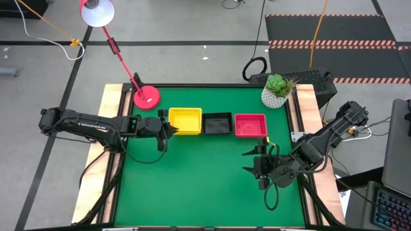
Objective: Stack baskets by color
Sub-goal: Stack the bottom yellow bin on top of the top yellow bin, then return to Home Position
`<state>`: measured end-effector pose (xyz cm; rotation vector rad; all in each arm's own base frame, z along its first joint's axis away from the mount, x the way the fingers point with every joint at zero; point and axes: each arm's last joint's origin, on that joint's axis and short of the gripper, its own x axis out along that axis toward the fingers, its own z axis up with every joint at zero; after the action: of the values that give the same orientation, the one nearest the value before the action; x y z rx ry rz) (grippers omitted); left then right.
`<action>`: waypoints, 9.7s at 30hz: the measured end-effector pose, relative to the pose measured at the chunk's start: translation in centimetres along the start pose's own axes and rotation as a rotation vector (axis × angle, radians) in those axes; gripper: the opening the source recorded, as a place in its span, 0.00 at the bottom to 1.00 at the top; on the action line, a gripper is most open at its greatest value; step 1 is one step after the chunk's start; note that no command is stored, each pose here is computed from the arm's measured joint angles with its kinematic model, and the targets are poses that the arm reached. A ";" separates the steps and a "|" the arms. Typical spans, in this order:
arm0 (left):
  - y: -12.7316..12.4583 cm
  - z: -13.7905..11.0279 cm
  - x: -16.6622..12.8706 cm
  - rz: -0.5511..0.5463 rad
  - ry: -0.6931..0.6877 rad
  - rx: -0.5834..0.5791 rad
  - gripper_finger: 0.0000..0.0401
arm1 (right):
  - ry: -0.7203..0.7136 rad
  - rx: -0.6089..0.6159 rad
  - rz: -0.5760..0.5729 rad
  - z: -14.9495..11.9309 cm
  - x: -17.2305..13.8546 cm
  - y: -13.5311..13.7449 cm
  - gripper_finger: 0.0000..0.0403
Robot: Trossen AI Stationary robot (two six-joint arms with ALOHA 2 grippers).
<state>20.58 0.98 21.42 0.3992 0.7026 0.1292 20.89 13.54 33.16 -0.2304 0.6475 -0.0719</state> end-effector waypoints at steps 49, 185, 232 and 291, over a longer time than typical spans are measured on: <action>-0.1 -2.0 2.6 0.004 0.025 0.000 0.03 | -0.006 -0.010 0.002 0.1 0.0 0.0 0.53; 2.1 0.2 -3.1 -0.045 -0.478 -0.226 0.01 | -0.577 -0.047 0.249 -19.3 2.7 -5.3 0.00; 1.5 0.0 -3.1 -0.111 -0.447 -0.281 0.02 | -0.714 -0.031 0.186 -21.6 2.2 -8.2 0.00; -2.4 -9.3 -3.8 -0.075 -0.635 -0.378 0.01 | -0.748 0.017 0.013 -21.3 2.0 -9.5 0.00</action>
<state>11.63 0.71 16.32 0.0371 0.0586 0.0557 9.64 -0.04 17.75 -0.2171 -0.0957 0.0235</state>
